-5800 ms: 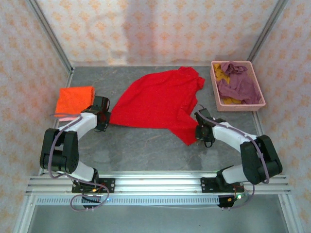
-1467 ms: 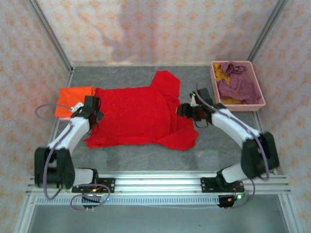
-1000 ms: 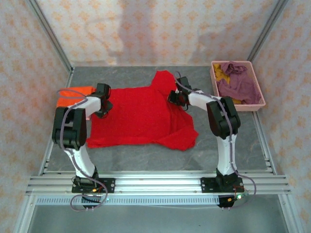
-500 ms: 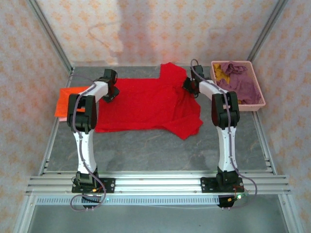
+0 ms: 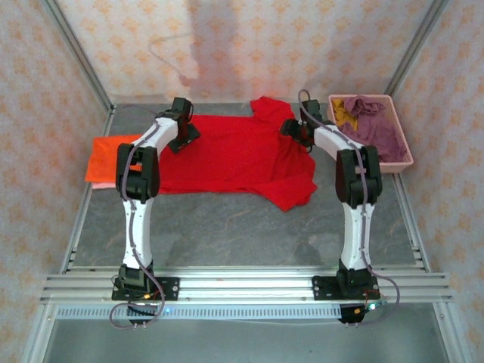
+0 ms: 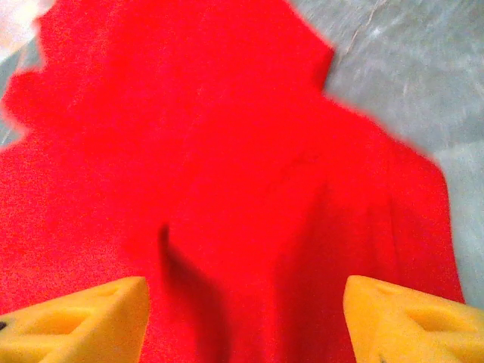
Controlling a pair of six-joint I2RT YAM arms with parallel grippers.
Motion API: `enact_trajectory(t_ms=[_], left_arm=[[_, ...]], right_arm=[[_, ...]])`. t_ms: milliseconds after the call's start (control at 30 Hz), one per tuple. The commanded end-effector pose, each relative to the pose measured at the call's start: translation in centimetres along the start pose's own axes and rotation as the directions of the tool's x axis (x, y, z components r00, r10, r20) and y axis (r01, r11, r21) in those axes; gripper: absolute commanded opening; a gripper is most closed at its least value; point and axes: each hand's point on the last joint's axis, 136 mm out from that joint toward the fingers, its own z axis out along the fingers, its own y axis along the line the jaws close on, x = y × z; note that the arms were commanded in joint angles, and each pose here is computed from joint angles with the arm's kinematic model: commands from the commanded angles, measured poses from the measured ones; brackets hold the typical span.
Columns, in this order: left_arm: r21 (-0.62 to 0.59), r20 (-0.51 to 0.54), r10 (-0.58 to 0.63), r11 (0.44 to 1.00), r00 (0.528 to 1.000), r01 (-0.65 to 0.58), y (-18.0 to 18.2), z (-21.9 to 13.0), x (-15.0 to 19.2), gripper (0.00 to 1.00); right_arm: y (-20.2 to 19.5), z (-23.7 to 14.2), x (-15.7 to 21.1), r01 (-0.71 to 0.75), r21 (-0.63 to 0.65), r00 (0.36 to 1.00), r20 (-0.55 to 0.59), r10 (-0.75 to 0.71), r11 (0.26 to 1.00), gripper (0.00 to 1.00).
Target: Fold and stack the t-shirts
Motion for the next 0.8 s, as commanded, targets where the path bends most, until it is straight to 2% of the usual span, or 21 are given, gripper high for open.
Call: enact_trajectory(t_ms=[0, 167, 333, 467, 600, 700, 767], left_arm=[[0.094, 0.093, 0.012, 0.995, 0.996, -0.021, -0.9, -7.5, -1.9, 0.85], [0.132, 0.191, -0.008, 0.991, 0.982, -0.018, 1.8, -13.9, -1.1, 1.0], [0.115, 0.241, -0.02, 0.993, 0.97, -0.008, 6.7, -17.8, 2.0, 1.0], [0.049, 0.274, -0.013, 0.999, 0.962, -0.001, 11.0, -19.6, 4.2, 1.0], [0.008, 0.292, -0.009, 1.0, 0.956, 0.007, 13.5, -20.2, 5.4, 1.0], [-0.01, 0.29, -0.002, 1.0, 0.957, 0.005, 14.2, -20.1, 5.8, 1.0], [-0.014, 0.283, -0.003, 1.0, 0.959, 0.007, 14.3, -19.9, 6.0, 1.0]], right_arm=[[4.6, -7.1, -0.5, 0.207, -0.052, 0.967, 0.162, -0.196, 0.977, 0.7], [4.1, -10.9, 7.1, 0.365, -0.001, 0.928, 0.089, -0.363, 0.931, 0.7], [2.7, -13.0, 14.9, 0.471, 0.015, 0.88, -0.073, -0.469, 0.882, 0.64], [1.7, -13.2, 20.4, 0.516, 0.005, 0.838, -0.211, -0.503, 0.857, 0.53], [1.3, -12.4, 22.8, 0.533, 0.003, 0.811, -0.286, -0.51, 0.846, 0.41], [0.3, -11.7, 23.8, 0.551, 0.025, 0.789, -0.342, -0.511, 0.834, 0.37], [-0.4, -11.3, 23.9, 0.564, 0.053, 0.782, -0.356, -0.512, 0.824, 0.3]])
